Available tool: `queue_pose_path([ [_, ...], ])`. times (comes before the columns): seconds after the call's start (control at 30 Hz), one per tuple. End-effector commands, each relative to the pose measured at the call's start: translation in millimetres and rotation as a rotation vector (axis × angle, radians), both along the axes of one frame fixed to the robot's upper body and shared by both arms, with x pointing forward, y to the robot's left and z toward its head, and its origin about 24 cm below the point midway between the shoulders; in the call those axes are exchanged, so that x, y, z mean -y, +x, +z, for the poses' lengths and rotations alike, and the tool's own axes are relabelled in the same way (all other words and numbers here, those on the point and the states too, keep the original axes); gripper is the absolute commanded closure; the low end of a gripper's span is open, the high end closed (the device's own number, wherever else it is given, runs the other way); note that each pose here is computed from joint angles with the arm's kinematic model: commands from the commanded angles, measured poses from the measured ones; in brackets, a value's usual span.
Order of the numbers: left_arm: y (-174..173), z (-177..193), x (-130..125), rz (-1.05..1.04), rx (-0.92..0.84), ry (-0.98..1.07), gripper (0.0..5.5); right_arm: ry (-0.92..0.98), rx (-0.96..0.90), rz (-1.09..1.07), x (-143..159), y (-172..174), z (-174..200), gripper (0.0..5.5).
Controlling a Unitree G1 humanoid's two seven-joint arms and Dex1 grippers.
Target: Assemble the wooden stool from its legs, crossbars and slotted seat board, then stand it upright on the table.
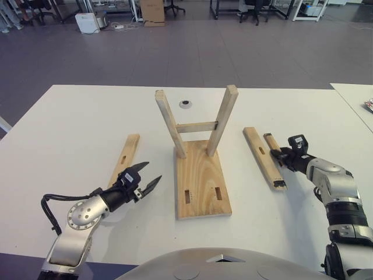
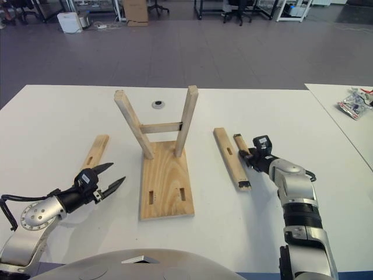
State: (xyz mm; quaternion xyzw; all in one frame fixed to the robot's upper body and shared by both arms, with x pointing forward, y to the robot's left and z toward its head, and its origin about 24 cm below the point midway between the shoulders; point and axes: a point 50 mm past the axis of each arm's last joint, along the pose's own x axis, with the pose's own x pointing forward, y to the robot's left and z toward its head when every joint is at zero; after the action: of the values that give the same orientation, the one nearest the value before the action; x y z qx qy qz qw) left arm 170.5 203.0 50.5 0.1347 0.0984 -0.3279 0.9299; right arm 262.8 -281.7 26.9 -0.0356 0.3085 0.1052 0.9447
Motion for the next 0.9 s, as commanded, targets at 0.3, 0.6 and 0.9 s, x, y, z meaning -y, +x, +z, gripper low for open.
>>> queue_pose_path([
  [0.3, 26.9, 45.9, -20.8, 0.403, 0.042, -0.343, 2.36, 0.065, 0.223, -0.039, -15.8, 19.1, 19.4, 4.18],
  [0.6, 80.9, 222.3, 31.4, -0.115, 0.264, -0.844, 2.36, 0.239, 1.180, 0.558, -134.9, 55.5, 241.0, 4.18],
  [0.9, 83.2, 242.7, 70.9, -0.218, 0.129, -1.025, 2.36, 0.395, 1.146, 0.872, -206.4, 23.9, 220.0, 4.18],
])
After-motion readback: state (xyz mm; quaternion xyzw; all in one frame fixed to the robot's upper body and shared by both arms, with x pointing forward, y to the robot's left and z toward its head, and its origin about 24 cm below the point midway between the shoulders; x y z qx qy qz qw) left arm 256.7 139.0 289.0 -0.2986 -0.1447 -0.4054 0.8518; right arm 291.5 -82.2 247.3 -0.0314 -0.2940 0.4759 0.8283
